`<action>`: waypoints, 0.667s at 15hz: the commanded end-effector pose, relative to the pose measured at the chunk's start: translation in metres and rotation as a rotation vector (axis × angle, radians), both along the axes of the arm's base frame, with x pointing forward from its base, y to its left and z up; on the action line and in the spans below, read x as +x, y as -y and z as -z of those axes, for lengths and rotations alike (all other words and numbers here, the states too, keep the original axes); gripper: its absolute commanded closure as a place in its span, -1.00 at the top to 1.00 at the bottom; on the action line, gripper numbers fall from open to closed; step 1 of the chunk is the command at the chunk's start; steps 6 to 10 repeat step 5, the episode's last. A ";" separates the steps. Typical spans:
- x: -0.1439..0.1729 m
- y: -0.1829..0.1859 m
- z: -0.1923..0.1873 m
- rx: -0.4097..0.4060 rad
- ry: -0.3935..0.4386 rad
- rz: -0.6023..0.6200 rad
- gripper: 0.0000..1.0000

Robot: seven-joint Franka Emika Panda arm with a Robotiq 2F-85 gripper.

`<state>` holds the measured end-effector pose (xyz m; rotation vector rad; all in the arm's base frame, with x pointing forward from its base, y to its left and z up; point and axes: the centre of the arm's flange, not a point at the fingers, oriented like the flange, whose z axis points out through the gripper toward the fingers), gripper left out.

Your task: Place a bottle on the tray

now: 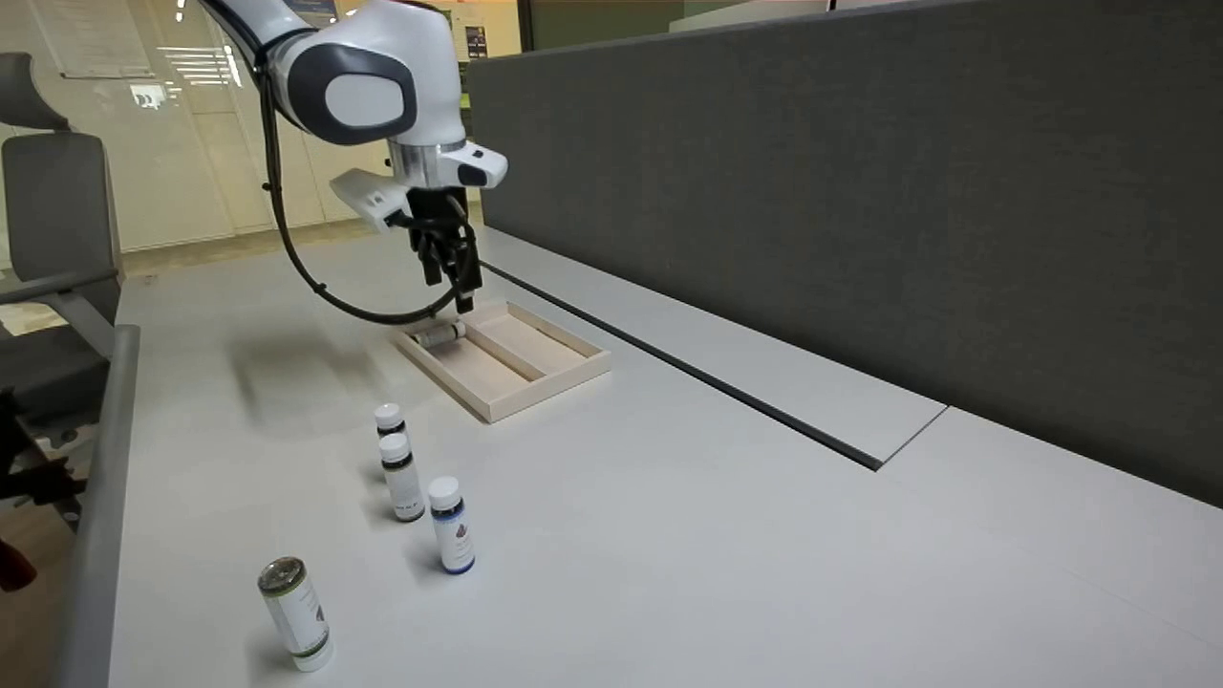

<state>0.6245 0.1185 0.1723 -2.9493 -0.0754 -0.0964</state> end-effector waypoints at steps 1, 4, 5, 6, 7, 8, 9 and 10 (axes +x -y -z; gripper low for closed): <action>-0.013 0.021 -0.041 0.010 -0.042 0.022 1.00; 0.001 0.011 -0.022 0.005 -0.017 0.017 1.00; 0.000 0.010 -0.019 0.005 -0.020 0.015 1.00; 0.000 0.010 -0.019 0.005 -0.020 0.015 1.00; 0.000 0.010 -0.019 0.005 -0.020 0.015 1.00; 0.000 0.010 -0.019 0.005 -0.020 0.015 1.00; 0.000 0.010 -0.019 0.005 -0.020 0.015 1.00; 0.000 0.010 -0.019 0.005 -0.020 0.015 1.00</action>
